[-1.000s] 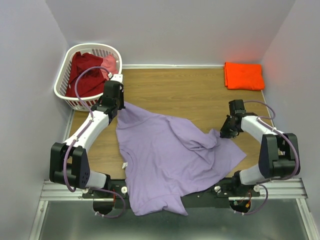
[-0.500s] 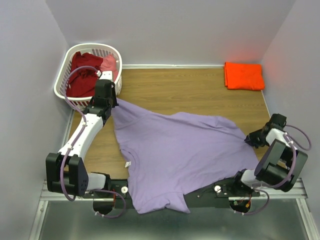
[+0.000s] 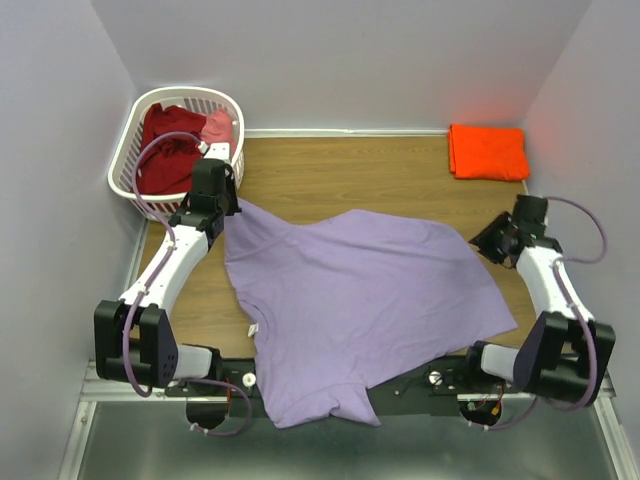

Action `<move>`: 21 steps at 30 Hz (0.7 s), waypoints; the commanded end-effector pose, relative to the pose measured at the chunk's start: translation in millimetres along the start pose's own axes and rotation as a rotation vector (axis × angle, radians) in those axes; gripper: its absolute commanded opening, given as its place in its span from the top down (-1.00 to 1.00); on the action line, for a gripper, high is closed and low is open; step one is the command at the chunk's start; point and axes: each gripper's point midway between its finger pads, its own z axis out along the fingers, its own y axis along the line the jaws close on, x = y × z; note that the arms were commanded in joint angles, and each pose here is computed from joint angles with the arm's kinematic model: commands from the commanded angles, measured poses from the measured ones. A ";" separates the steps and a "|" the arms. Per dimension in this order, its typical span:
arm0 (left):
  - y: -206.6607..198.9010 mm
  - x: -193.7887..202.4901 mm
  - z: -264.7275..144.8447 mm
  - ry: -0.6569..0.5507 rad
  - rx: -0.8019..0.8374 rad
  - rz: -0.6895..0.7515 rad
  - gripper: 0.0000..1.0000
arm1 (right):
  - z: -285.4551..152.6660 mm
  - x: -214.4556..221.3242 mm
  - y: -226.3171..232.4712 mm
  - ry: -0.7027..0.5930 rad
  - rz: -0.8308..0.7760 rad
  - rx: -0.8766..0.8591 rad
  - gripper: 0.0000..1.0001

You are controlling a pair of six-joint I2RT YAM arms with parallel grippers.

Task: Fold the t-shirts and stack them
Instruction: Flatten the tshirt out

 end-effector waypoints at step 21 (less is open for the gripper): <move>-2.1 11.8 11.5 0.040 0.013 0.014 1.00 | 89.9 52.8 133.2 0.203 -1.001 -0.174 -0.60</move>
